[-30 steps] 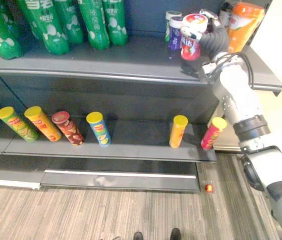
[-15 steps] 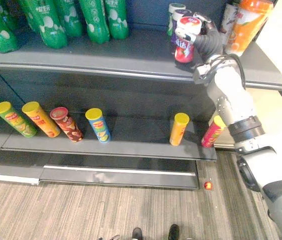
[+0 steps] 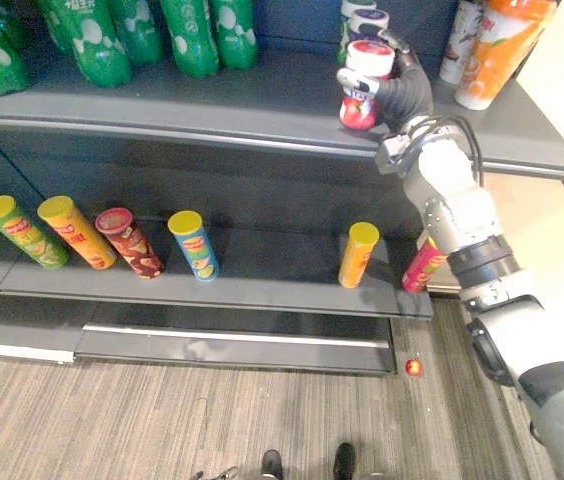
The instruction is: Put the gum and the chips on the shelf.
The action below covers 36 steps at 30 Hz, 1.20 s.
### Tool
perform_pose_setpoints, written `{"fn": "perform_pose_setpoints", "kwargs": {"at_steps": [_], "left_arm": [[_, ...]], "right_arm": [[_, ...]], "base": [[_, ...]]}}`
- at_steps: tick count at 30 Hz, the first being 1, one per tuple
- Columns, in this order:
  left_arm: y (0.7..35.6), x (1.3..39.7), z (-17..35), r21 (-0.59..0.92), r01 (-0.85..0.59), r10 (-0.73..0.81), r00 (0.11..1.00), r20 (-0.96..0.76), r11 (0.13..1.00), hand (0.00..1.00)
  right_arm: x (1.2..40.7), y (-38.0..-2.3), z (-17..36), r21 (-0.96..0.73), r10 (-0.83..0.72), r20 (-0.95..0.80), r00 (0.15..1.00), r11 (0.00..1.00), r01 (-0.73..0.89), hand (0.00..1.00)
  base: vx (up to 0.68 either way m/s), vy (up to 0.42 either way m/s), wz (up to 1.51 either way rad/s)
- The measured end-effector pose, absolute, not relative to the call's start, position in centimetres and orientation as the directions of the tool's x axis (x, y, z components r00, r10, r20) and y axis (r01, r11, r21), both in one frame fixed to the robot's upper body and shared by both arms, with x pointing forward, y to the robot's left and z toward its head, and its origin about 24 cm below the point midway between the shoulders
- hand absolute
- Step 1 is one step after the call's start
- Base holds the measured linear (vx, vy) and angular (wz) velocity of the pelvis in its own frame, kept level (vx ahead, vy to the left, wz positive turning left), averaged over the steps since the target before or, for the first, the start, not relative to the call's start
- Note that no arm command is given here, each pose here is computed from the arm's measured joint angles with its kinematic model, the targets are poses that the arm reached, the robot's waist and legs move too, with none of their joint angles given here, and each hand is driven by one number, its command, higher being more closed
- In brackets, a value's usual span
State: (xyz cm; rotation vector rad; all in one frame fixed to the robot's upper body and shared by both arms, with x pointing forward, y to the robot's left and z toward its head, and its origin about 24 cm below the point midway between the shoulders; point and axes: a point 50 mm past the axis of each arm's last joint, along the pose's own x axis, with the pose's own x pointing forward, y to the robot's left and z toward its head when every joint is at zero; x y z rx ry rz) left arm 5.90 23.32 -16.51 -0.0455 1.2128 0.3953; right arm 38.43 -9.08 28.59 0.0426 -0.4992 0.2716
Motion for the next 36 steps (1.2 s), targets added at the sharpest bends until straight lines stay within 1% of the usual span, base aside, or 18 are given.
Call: {"fn": "perform_pose_setpoints", "kwargs": {"at_steps": [16,20,22,26,27,31,36], "left_arm": [[23.4,5.9,-16.5,0.188,-0.323,0.285,0.287,-0.914,0.928,0.0],[23.4,5.9,-16.5,0.189,-0.325,0.287,0.287,-0.914,0.927,0.0],[23.4,5.9,-16.5,0.19,-0.325,0.288,0.287,-0.914,0.927,0.0],[23.5,5.8,-16.5,0.197,-0.322,0.294,0.288,-0.911,0.926,0.0],[23.5,5.8,-16.4,0.2,-0.322,0.297,0.287,-0.911,0.925,0.0],[23.6,5.7,-16.4,0.207,-0.322,0.303,0.286,-0.909,0.924,0.0],[23.6,5.7,-16.4,0.221,-0.301,0.309,0.287,-0.907,0.928,0.0]], "right_arm": [[38.7,-9.3,28.1,-0.028,0.239,0.459,0.856,0.967,-0.255,0.0],[38.4,-9.9,28.4,-0.009,0.206,0.488,0.849,0.973,-0.231,0.0],[37.9,-10.3,29.2,-0.021,0.184,0.526,0.831,0.979,-0.203,0.0],[36.6,-11.8,31.6,-0.03,0.099,0.637,0.764,0.994,-0.104,0.0],[36.2,-12.3,31.8,-0.033,0.077,0.663,0.745,0.997,-0.073,0.0],[35.3,-13.3,31.4,-0.019,0.031,0.698,0.716,1.0,-0.024,0.0],[32.6,-13.3,30.1,-0.009,0.049,0.754,0.655,0.998,-0.064,0.0]], "base": [[0.0,0.0,0.0],[0.0,0.0,0.0],[0.0,0.0,-0.05],[0.0,0.004,-0.07],[-0.01,0.014,-0.05],[-0.01,0.011,-0.03],[0.0,0.0,0.0]]}}
